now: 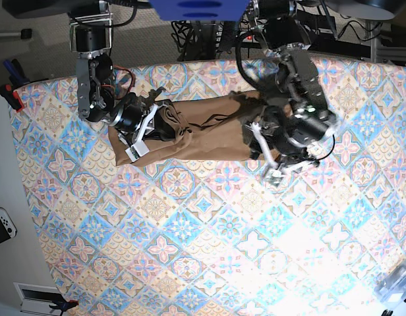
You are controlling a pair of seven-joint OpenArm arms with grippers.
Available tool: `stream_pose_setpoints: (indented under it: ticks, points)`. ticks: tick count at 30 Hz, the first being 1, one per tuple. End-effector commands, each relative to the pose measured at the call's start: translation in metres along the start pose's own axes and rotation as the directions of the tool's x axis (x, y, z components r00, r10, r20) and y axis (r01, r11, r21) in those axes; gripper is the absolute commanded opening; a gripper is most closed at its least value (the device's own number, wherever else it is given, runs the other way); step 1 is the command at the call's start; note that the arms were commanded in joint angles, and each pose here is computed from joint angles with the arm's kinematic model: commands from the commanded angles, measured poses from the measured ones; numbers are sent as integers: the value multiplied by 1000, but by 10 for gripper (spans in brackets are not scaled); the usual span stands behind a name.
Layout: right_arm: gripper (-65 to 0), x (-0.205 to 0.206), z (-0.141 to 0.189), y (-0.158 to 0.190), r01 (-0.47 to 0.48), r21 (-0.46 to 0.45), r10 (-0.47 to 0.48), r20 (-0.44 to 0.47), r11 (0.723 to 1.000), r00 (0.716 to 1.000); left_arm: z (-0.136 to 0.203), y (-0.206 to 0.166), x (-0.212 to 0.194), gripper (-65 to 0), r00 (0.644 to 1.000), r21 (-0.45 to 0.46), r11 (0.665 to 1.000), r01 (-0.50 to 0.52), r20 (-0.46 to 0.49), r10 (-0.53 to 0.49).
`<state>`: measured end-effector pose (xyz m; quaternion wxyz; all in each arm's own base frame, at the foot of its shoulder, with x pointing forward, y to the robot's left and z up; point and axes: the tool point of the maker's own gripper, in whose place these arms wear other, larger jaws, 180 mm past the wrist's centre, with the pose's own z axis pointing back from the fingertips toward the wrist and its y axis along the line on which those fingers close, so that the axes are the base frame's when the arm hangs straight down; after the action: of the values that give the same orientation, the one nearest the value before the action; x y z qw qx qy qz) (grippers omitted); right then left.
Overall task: Layout the t-shirt on the table in an organized manner, then fold the t-shirt properly
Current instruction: 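Fold the held strip end over the shirt toward the left gripper, then release the left gripper and regrasp the strip's other end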
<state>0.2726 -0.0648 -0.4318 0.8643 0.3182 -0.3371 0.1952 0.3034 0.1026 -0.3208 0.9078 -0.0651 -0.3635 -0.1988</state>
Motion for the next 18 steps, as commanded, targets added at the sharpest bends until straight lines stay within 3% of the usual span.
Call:
stream_pose_setpoints:
  ticks: [1,3,7,11,18]
  points:
    - [-650,-9,1,-3,-18,-14,17,-57,1000,998,8,15,4,-345,999,29,999,-35,40,34]
    - [-650,-9,1,-2,-19,-12,19,-58,1000,998,18,35,-8,-345,991,44,992,-121,60,119]
    - [-650,-10,0,-1,-19,-9,19,-61,1000,998,44,80,-47,-338,978,102,974,-202,-32,206]
    - [-650,-11,0,-1,-18,-10,18,-62,1000,998,42,92,-58,-338,969,33,969,-247,-20,247]
    - [-650,-12,0,-1,-17,-9,17,-64,1000,998,4,83,-118,-338,902,-77,912,-403,-202,381]
